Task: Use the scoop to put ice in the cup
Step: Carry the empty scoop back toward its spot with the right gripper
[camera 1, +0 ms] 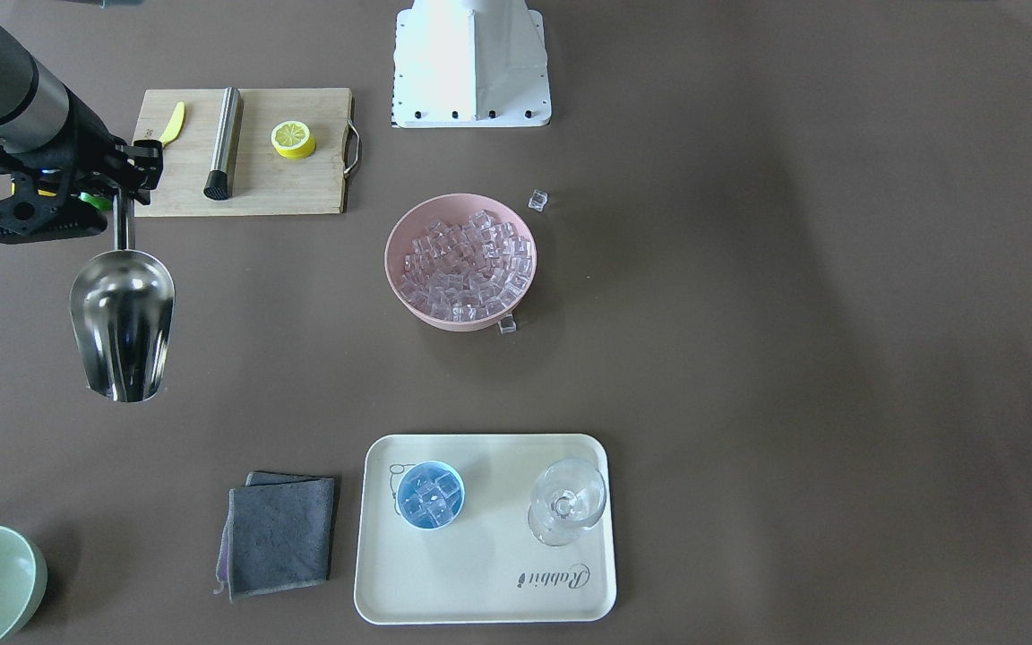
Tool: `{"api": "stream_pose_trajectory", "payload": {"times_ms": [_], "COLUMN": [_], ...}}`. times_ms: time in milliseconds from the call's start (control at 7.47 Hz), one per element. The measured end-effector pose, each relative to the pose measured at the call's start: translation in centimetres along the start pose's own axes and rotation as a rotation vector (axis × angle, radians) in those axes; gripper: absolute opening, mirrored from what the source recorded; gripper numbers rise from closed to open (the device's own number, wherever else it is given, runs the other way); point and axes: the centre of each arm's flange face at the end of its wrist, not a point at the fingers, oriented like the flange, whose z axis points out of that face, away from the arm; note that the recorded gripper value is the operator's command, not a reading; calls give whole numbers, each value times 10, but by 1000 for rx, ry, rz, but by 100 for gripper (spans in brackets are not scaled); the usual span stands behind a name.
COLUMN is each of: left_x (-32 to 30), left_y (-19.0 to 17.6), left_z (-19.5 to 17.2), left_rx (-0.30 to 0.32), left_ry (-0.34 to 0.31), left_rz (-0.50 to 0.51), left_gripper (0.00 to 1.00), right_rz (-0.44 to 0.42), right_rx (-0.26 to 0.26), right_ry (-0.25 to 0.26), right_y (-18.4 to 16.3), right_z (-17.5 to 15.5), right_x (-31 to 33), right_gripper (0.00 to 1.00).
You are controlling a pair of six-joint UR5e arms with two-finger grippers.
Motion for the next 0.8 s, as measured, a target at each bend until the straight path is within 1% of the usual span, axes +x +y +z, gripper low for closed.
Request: {"api": "stream_pose_trajectory", "payload": {"times_ms": [134,268,401,535,803], "left_x": [0,0,0,0,1], "left_y": [0,0,0,0,-1], "left_z": [0,0,0,0,0], "left_rx": [0,0,0,0,0], "left_ry": [0,0,0,0,0], "left_rz": [0,0,0,0,1], "left_gripper": [98,98,98,98,98], "right_rz": [26,80,131,148,147], "right_rx": [27,45,50,49,31], "right_ry": [-8,-25,-40,-51,-57], "right_y": [9,13,14,10,2], "right_z": [17,33,52,73,109], "right_x": [21,31,32,32,26], "right_gripper": [0,0,0,0,0]}}
